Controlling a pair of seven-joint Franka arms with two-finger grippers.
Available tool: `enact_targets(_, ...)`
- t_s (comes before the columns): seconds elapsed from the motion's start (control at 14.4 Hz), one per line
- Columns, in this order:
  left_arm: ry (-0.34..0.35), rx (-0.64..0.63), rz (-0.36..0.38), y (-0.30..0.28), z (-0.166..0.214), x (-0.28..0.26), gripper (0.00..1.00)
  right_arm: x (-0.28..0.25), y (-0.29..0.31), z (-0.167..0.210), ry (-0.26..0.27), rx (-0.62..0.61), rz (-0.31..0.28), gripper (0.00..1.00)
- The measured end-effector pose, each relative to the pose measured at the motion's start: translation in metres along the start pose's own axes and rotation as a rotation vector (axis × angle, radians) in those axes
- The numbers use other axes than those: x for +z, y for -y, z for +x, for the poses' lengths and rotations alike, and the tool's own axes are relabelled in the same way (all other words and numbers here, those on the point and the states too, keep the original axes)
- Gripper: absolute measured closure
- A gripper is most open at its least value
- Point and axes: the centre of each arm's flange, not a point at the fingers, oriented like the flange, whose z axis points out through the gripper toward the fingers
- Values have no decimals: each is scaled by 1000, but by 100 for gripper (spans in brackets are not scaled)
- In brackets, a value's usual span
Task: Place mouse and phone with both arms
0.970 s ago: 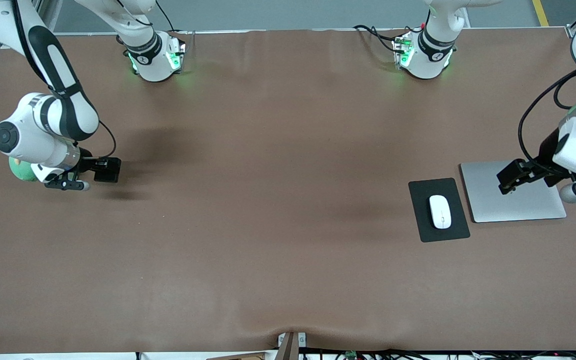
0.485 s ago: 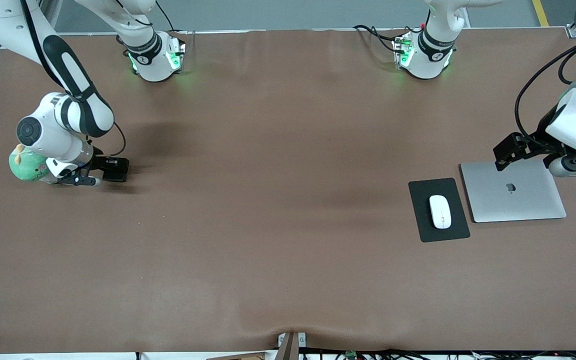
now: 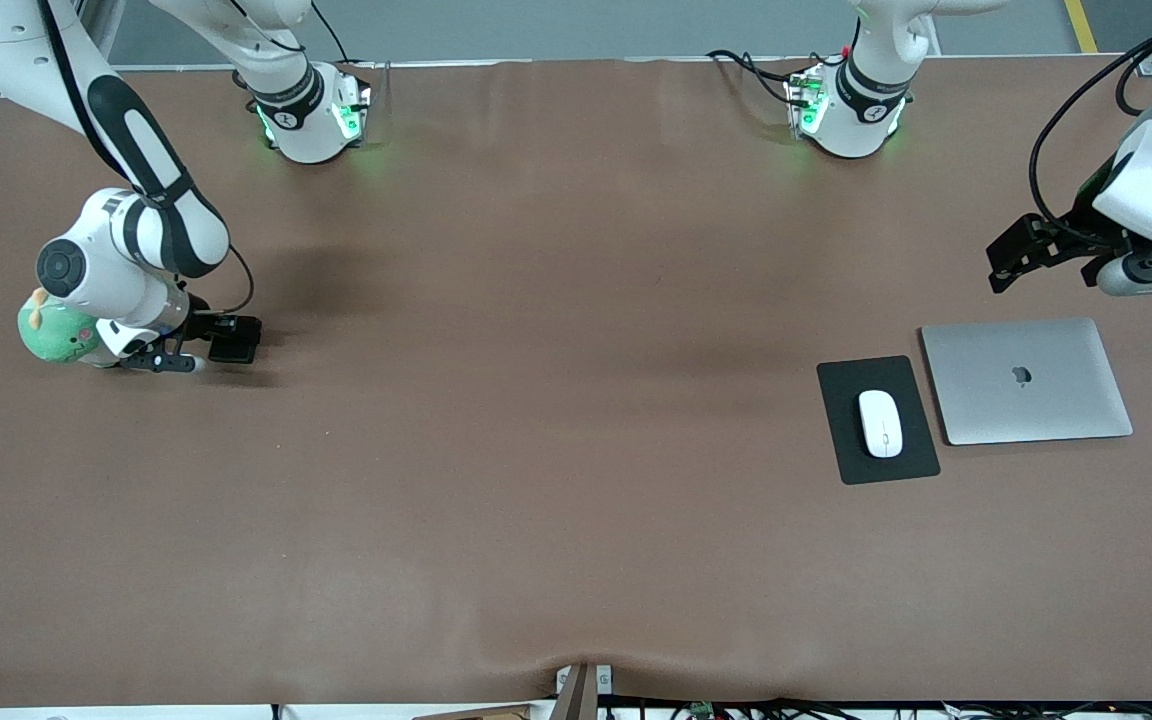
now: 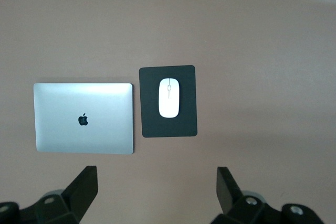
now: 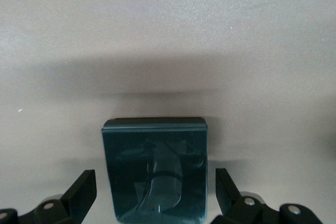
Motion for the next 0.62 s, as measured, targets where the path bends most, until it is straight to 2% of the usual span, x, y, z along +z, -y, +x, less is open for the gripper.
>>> enact_targets(0.21,5,-2,-19,-2,2,4,0,-39,3,25,55,-10,15,0)
enact_targets(0.48,0,4,-34,-8,13,8,0,-118,13,56,130,-38,34,0)
enact_targets(0.62,-4,3,-35,-8,15,6,0,-153,23,67,140,-60,36,0)
